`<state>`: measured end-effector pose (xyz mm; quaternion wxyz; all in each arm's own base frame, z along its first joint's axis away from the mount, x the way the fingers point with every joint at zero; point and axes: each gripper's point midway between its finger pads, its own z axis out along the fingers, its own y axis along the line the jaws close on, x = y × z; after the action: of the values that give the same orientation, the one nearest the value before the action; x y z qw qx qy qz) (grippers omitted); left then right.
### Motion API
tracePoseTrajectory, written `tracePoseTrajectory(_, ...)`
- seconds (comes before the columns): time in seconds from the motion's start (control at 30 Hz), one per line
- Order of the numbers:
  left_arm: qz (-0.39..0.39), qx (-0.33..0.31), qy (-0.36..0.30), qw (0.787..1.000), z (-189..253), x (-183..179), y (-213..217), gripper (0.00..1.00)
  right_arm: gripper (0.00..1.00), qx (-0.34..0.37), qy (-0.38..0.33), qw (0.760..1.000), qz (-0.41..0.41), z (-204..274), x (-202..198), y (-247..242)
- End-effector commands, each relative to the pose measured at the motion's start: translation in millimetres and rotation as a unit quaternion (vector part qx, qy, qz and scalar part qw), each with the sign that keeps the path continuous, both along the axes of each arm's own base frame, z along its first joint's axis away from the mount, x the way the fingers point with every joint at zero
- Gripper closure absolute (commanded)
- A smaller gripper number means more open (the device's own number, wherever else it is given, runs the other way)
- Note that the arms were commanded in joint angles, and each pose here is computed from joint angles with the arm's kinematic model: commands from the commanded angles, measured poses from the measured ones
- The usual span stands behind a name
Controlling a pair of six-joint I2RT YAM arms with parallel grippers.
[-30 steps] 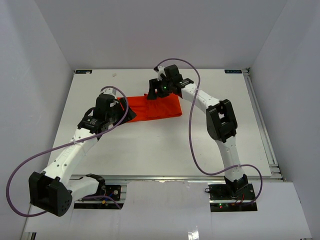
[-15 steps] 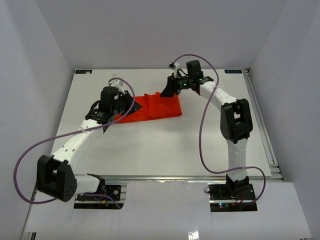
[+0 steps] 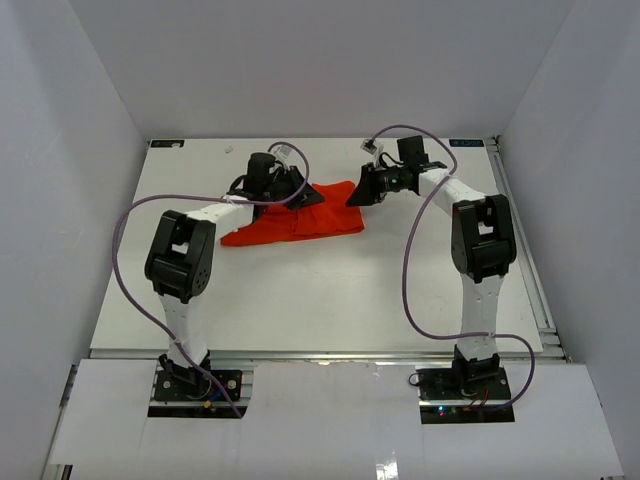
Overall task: Fold and stack the t-shirts
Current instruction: Fold the tshirt
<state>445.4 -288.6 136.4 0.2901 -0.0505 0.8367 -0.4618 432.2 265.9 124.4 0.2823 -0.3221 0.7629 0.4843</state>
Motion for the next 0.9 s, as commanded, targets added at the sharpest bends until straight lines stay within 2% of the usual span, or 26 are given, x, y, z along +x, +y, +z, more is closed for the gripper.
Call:
tracePoseTrajectory(0.0,-0.033,-0.041,-0.031,0.998,29,11,-15,0.77,0.66,0.005,0.036,0.999,-0.002,-15,3,5)
tracePoseTrajectory(0.37,0.008,-0.007,0.009,1.000,-32,46,-12,0.77,0.66,-0.043,0.090,0.994,-0.044,-68,7,-4)
tracePoseTrajectory(0.7,0.080,0.025,0.050,0.995,-71,65,43,0.77,0.66,-0.067,0.110,0.990,-0.061,-87,4,-9)
tracePoseTrajectory(0.87,0.090,0.033,0.074,0.993,-88,67,54,0.77,0.66,-0.078,0.121,0.987,-0.067,-97,0,-13)
